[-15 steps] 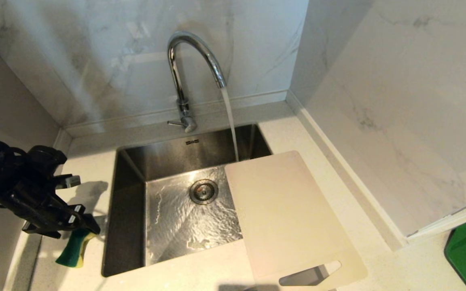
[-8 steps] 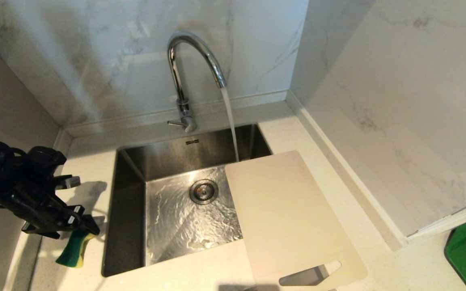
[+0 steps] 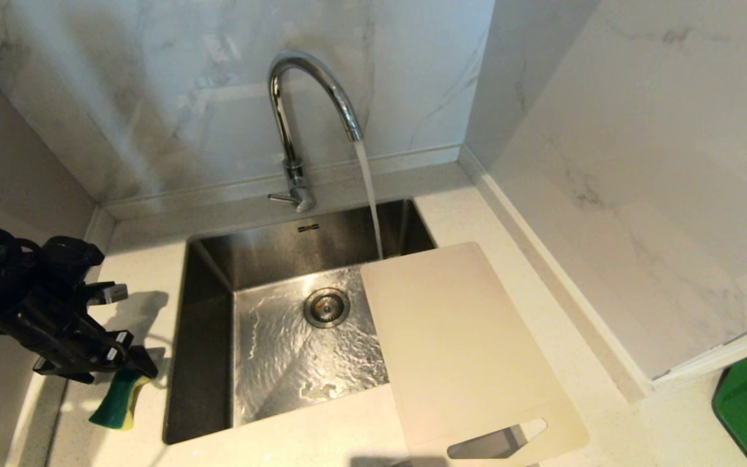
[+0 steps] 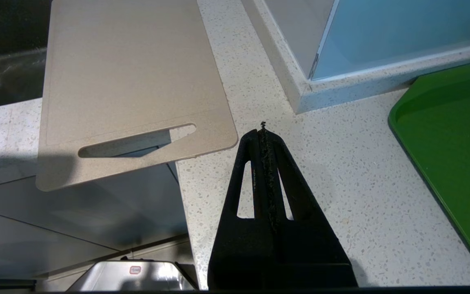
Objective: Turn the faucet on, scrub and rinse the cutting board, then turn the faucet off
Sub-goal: Pick up the cleaning cloth
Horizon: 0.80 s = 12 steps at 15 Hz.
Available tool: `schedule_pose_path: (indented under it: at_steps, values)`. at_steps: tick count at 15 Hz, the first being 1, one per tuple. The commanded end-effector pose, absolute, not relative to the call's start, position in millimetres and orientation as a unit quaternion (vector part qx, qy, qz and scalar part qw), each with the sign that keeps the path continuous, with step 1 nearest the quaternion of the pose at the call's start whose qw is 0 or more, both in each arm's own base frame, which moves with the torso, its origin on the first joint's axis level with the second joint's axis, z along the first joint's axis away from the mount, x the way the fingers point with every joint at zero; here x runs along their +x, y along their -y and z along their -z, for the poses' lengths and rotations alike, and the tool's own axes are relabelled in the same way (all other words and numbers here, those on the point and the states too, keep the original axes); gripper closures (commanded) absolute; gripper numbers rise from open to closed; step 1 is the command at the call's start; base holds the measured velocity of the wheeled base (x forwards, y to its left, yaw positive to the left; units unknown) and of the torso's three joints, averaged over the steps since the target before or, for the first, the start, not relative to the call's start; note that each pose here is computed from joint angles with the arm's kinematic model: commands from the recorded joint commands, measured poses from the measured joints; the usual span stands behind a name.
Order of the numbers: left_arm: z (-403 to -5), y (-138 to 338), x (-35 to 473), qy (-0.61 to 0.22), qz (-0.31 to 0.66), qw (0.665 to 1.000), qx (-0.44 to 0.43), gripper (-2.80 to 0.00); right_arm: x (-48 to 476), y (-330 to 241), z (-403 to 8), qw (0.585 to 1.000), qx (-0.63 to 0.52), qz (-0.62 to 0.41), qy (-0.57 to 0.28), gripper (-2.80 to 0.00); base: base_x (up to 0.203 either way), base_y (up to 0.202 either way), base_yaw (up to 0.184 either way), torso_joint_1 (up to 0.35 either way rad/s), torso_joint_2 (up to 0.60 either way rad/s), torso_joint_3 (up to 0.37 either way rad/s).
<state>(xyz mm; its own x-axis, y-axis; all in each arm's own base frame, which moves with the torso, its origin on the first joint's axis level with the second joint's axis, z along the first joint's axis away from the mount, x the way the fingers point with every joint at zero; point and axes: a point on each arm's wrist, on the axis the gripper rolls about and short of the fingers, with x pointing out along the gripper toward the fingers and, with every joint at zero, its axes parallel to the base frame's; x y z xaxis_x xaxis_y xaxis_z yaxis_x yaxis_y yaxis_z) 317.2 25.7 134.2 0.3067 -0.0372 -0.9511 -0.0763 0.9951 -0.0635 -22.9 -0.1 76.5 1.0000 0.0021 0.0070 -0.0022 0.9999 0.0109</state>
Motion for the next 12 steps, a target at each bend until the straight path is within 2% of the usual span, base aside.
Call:
schedule_pose_path:
  at_steps: [1,12]
  values:
    - [-131.9,-28.3,317.5,-0.592,-0.014,0.804,-0.052,-2.80,-22.9,0.1,-76.5,1.000,0.005,-0.001,0.004,0.00,0.000,0.000,0.000,0.000,0.00,0.000]
    - [-124.6,-28.1,320.8,-0.602,-0.001,0.797,-0.056,-2.80,-22.9,0.1,-76.5,1.000,0.005,-0.001,0.004,0.00,0.000,0.000,0.000,0.000,0.00,0.000]
